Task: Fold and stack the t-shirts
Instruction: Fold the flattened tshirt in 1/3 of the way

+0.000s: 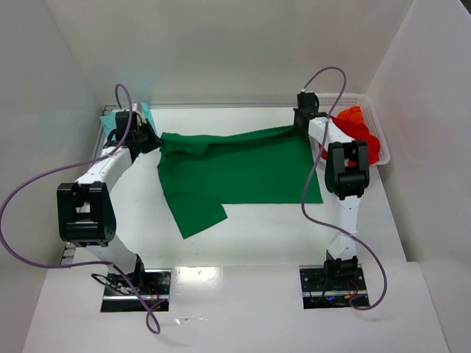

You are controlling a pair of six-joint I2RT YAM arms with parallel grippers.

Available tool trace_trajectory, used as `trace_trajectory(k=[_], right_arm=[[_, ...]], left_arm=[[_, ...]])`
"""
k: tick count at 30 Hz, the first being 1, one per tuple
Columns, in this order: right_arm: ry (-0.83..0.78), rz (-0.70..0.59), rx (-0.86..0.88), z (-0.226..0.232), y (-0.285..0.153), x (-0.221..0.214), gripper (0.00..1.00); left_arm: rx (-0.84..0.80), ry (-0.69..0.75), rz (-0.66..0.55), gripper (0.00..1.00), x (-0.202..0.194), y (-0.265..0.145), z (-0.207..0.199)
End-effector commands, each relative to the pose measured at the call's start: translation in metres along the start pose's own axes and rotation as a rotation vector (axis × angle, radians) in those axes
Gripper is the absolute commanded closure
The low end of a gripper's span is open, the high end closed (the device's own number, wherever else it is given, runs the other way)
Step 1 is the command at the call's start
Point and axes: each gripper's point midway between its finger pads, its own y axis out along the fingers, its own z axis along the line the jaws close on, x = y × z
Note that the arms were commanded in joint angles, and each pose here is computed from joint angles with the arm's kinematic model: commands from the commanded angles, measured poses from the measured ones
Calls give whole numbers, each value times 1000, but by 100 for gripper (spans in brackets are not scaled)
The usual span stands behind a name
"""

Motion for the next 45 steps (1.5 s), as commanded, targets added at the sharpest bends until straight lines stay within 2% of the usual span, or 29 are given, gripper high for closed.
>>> trace_trajectory(k=[1,4,10,14,25,36,45], right_arm=[[51,-12,20,-7,-28,4,100],[61,21,28,-7,-30,-14,100],[81,44,47,-5,-38,-21,100],[99,15,73,-2,-54,-9,100],[117,32,104,-2,-75,-22,100],[118,91,101,-3,-71,-49,100],[128,82,103,-2,-70,-47,100]], left_arm=[[-30,19,-23,100,7,-9,-5],[-22,16,-7,100,0,-6,-2],[-12,11,16,100,-7,1,3],[5,8,26,100,-11,8,9],[27,2,51,100,-21,19,18],[36,-2,69,100,-24,35,22],[61,-9,67,100,-23,40,31]])
